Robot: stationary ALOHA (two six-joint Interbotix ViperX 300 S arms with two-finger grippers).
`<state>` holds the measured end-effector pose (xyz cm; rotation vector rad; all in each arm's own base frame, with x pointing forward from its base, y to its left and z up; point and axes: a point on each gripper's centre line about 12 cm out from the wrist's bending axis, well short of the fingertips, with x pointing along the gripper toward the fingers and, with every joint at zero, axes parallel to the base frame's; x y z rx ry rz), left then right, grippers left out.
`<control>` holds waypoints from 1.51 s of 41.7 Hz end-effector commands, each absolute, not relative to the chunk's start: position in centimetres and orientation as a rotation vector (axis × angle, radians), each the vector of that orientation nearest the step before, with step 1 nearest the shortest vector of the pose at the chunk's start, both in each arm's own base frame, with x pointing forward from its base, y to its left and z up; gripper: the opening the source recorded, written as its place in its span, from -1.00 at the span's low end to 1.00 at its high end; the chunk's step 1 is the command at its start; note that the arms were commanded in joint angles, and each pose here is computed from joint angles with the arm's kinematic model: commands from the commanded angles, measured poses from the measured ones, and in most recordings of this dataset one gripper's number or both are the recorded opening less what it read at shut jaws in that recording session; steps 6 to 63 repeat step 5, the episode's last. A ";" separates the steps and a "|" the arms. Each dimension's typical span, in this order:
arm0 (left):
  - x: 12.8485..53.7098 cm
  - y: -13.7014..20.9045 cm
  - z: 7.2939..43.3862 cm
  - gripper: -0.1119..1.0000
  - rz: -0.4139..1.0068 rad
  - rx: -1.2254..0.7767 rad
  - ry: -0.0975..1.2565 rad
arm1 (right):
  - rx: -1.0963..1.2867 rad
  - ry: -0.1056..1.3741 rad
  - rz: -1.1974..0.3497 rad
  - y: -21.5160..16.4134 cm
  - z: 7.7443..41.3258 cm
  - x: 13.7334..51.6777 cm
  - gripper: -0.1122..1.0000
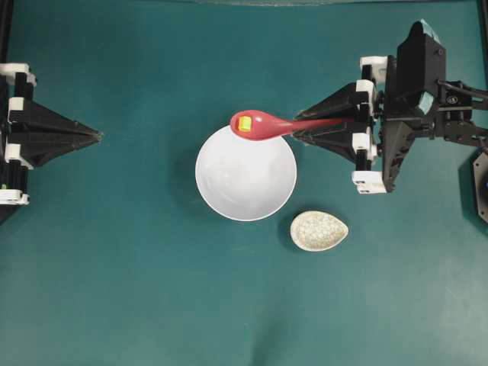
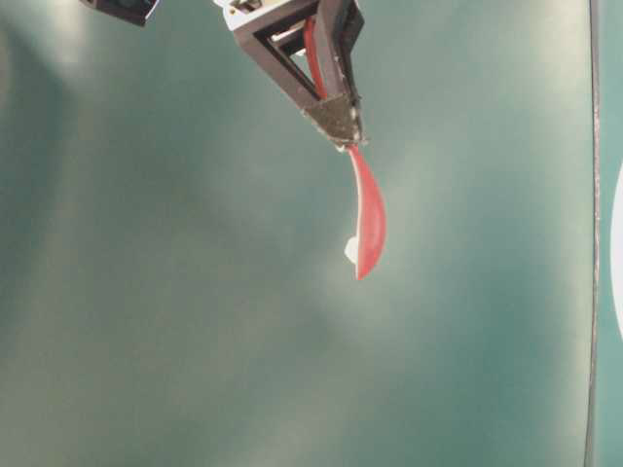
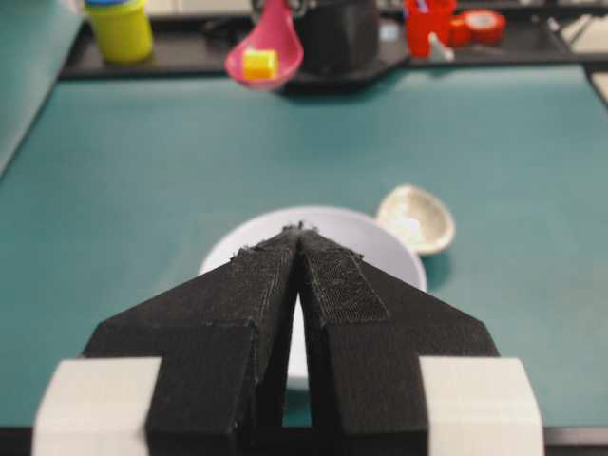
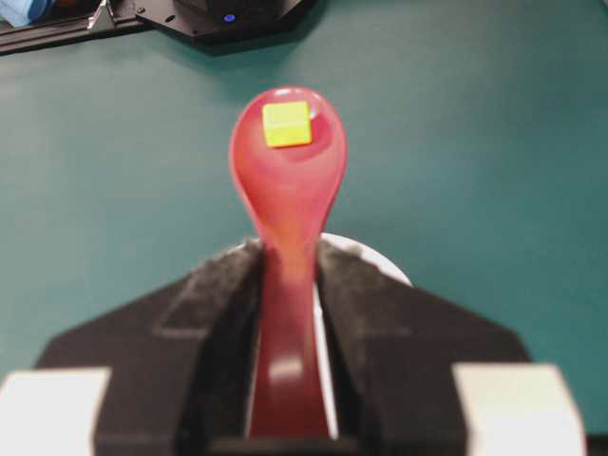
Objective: Scoop the yellow hexagonal prism block from the bowl with a spoon using the right arm.
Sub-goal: 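Raise the spoon holding the yellow block up out of the bowl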
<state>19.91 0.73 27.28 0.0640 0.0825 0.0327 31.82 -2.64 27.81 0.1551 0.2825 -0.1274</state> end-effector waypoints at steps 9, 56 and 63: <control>20.2 0.8 28.4 -0.81 0.035 0.057 0.035 | 0.150 0.225 -0.125 -2.6 29.6 32.0 -0.33; 20.2 0.8 28.4 -0.81 0.035 0.057 0.035 | 0.150 0.225 -0.125 -2.6 29.6 32.0 -0.33; 20.2 0.8 28.4 -0.81 0.035 0.057 0.035 | 0.150 0.225 -0.125 -2.6 29.6 32.0 -0.33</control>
